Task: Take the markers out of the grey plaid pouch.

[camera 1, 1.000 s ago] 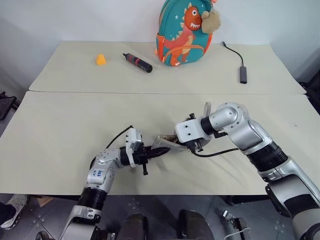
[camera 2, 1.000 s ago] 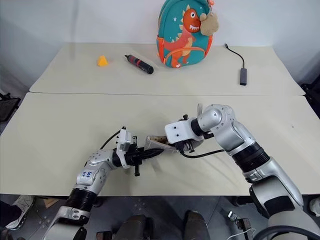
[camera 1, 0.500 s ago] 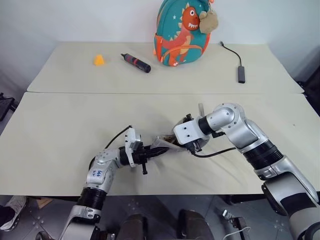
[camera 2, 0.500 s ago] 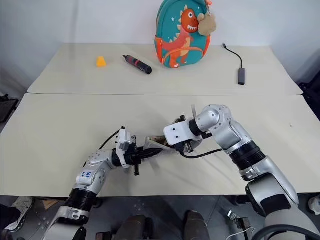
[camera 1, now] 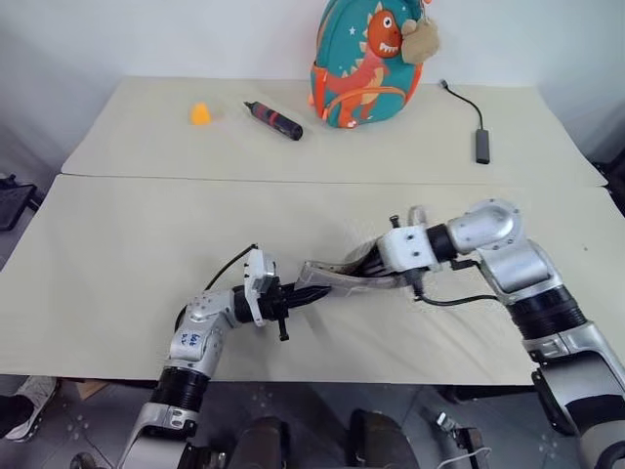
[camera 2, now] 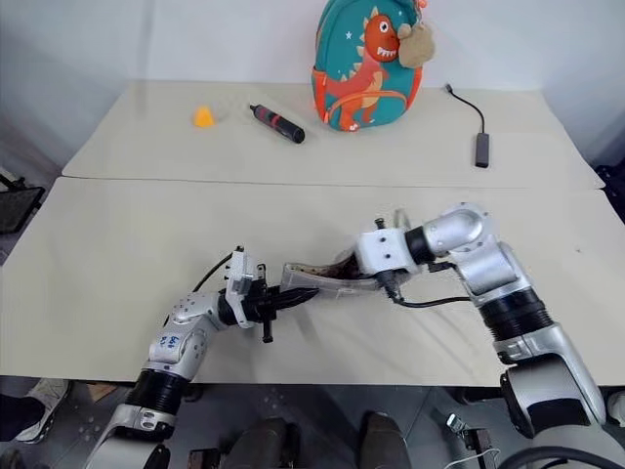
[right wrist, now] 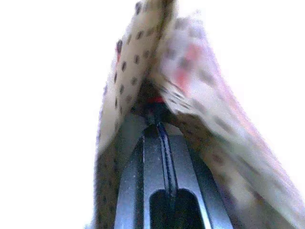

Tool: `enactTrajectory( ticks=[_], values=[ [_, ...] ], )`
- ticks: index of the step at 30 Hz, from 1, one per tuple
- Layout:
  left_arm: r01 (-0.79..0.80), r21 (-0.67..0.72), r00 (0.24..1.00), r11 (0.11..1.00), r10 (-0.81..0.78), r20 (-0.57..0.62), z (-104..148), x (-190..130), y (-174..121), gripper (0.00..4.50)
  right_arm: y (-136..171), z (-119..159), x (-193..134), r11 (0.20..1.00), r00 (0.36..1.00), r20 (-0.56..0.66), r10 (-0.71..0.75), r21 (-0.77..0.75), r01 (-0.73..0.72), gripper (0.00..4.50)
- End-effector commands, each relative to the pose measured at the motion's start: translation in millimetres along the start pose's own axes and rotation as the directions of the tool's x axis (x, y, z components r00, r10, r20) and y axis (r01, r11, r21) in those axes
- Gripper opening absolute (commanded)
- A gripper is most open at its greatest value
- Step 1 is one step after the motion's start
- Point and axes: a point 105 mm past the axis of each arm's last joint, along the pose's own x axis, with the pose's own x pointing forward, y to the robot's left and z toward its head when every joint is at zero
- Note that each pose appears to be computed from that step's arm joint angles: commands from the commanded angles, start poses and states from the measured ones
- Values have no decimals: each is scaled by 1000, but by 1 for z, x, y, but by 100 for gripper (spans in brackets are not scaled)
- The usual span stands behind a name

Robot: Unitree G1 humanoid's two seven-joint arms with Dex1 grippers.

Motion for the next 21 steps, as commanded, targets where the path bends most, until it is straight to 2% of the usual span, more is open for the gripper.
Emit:
enactTrajectory(
  ticks=[1,5,9,14,18,21],
  values=[
    [4,25,1000,1000,-5,25,8,-2,-3,0,-8,6,-24,996,993,76,-88,13,87,1],
    [5,22,1000,1000,-5,24,7,-2,-4,0,-5,4,-40,981,975,152,-161,130,142,1],
    [10,16,1000,1000,-10,24,7,-3,-5,0,0,13,-51,962,951,226,-210,222,160,1],
    [21,11,1000,1000,-21,20,6,-2,-7,0,6,11,-49,964,967,167,-191,218,152,1],
    [44,8,999,999,-44,19,6,3,-8,0,15,9,-34,973,993,76,-85,221,67,1],
    [54,7,998,998,-55,18,6,4,-8,0,17,12,-23,980,998,54,-35,196,23,90]
  ],
)
